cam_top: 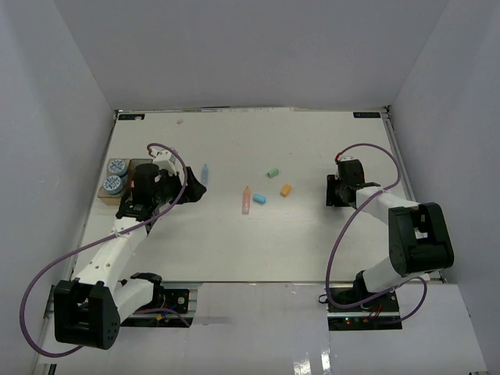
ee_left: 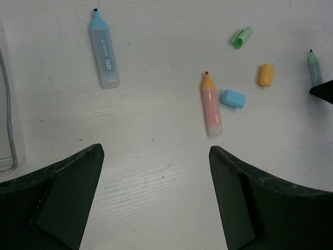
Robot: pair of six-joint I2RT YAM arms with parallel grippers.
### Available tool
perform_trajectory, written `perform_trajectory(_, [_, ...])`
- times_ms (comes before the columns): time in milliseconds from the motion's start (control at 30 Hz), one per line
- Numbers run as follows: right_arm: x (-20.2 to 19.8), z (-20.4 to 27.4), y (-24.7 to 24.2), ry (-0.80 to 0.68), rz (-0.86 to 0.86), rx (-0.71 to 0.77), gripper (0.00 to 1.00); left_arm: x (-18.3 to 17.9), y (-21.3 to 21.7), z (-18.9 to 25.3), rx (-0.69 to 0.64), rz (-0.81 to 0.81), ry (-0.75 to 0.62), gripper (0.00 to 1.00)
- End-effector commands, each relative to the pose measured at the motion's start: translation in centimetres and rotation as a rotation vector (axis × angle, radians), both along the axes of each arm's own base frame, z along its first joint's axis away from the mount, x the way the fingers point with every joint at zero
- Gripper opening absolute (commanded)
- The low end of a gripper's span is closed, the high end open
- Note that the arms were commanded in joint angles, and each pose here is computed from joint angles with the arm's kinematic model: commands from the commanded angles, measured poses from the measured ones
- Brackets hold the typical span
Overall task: Sort the stationery into containers
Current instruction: Pick up the pen from the corner of the board, then pick up the pen cap from the center of the board.
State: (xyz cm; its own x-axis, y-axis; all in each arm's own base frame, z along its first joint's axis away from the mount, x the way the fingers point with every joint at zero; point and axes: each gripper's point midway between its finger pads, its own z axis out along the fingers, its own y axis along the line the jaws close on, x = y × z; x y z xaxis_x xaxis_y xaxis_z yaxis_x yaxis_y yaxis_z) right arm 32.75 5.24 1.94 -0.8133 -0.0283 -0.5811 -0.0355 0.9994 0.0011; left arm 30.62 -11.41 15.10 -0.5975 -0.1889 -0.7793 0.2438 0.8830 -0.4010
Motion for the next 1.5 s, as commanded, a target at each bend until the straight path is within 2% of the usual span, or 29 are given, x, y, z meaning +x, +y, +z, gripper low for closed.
perform_trajectory(0, [-0.3,0.1,0.0,0.003,-0.007,0.013,0.49,0.0,-0.5,0.8,-0.016,-0.019,-0.032,0.93])
perform_trajectory(300, [-0.5,0.2,0.3,0.005,0.005,0.022,0.36,-0.5,-0.9,1.2,-0.05,-0.03,-0.029,0.93])
perform_trajectory(333, [-0.6,0.3,0.3,0.002,0.008,0.025,0.3,-0.4,-1.1,1.6,-0.062,-0.033,-0.034,0.93])
perform_trajectory(433, [-0.6,1.0,1.0,-0.019,0.025,0.045,0.19,-0.9,-2.1,2.9,-0.128,-0.063,-0.031,0.92])
perform_trajectory(633, [-0.8,5.5,7.2,-0.188,0.136,0.185,0.14,-1.8,-4.8,5.5,-0.331,-0.096,0.008,0.91])
perform_trajectory(767, [-2.4,10.2,14.3,-0.338,0.272,0.293,0.14,-2.1,-7.1,7.1,-0.409,-0.104,-0.012,0.89])
perform_trajectory(967, [-5.0,15.7,21.2,-0.504,0.375,0.445,0.15,-2.0,-10.6,10.0,-0.479,-0.119,-0.107,0.86])
perform_trajectory(1133, [-7.1,19.1,25.2,-0.601,0.455,0.554,0.16,-2.0,-13.0,10.8,-0.476,-0.128,-0.139,0.86])
perform_trajectory(1267, [-8.0,20.2,26.9,-0.62,0.469,0.58,0.17,-1.9,-14.6,10.7,-0.454,-0.112,-0.163,0.86])
perform_trajectory(1467, [-9.0,20.9,28.1,-0.63,0.48,0.608,0.17,-1.5,-16.0,9.6,-0.422,-0.054,-0.158,0.77])
